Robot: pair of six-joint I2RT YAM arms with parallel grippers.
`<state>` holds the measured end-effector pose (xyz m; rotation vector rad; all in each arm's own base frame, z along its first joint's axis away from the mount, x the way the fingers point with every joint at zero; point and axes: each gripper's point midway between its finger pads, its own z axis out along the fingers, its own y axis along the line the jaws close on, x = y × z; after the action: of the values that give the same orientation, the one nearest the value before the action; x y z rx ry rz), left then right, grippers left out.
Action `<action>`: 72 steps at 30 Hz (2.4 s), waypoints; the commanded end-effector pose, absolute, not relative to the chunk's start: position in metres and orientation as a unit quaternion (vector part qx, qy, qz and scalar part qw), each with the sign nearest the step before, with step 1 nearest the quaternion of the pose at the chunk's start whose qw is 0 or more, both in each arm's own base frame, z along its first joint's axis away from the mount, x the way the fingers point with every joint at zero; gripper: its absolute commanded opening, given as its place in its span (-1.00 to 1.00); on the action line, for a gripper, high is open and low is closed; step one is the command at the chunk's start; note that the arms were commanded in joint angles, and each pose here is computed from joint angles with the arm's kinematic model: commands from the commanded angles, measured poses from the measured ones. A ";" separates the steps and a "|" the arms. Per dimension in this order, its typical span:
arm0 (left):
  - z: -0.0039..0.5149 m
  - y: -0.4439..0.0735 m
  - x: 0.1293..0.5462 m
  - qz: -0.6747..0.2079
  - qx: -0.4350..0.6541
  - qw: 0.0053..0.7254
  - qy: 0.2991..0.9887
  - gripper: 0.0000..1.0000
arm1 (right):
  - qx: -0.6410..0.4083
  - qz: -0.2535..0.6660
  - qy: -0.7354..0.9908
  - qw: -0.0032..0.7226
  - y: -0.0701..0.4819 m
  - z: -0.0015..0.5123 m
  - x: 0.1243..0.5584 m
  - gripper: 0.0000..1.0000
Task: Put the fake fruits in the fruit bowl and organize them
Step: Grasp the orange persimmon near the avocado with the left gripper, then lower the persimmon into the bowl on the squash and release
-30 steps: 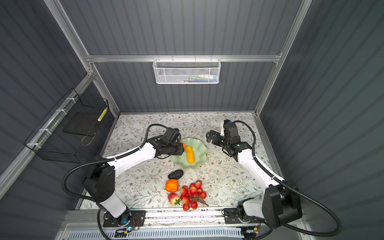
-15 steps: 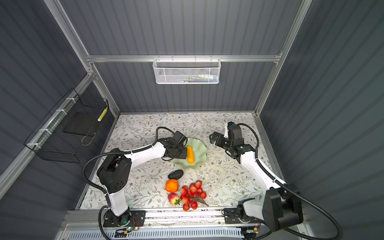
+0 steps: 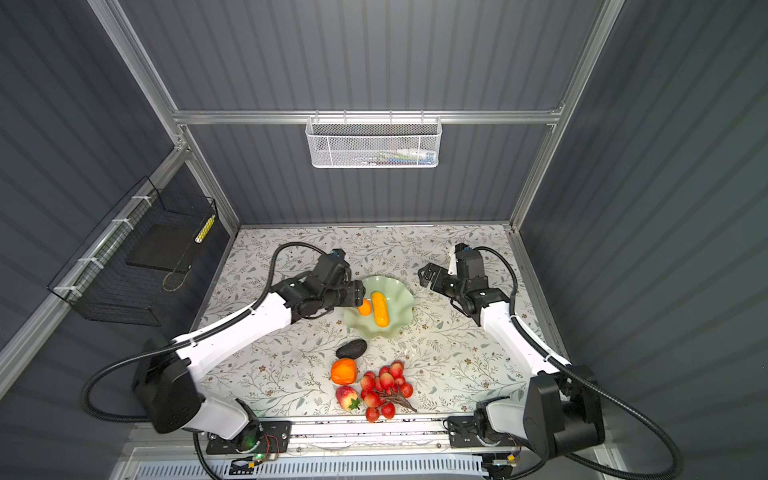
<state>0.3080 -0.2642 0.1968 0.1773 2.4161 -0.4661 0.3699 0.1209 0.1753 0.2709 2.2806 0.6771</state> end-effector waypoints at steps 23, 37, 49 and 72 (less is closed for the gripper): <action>0.069 -0.248 0.146 -0.074 0.104 0.147 0.981 0.69 | 0.113 0.271 0.876 0.382 0.119 0.176 0.382 0.98; 0.048 -0.238 0.143 -0.038 0.103 0.130 0.986 0.09 | 0.120 0.275 0.877 0.376 0.120 0.170 0.382 0.98; 0.109 -0.210 0.151 -0.045 0.107 0.200 0.973 -0.31 | 0.126 0.288 0.875 0.367 0.124 0.166 0.384 0.98; 0.204 -0.365 0.300 -0.030 0.321 0.347 0.881 -0.25 | 0.168 0.316 0.850 0.386 0.100 0.177 0.352 0.98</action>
<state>0.2864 -0.3444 0.2010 0.7278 2.3455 -0.0720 0.3575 0.1011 0.1755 0.4161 2.1798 0.7750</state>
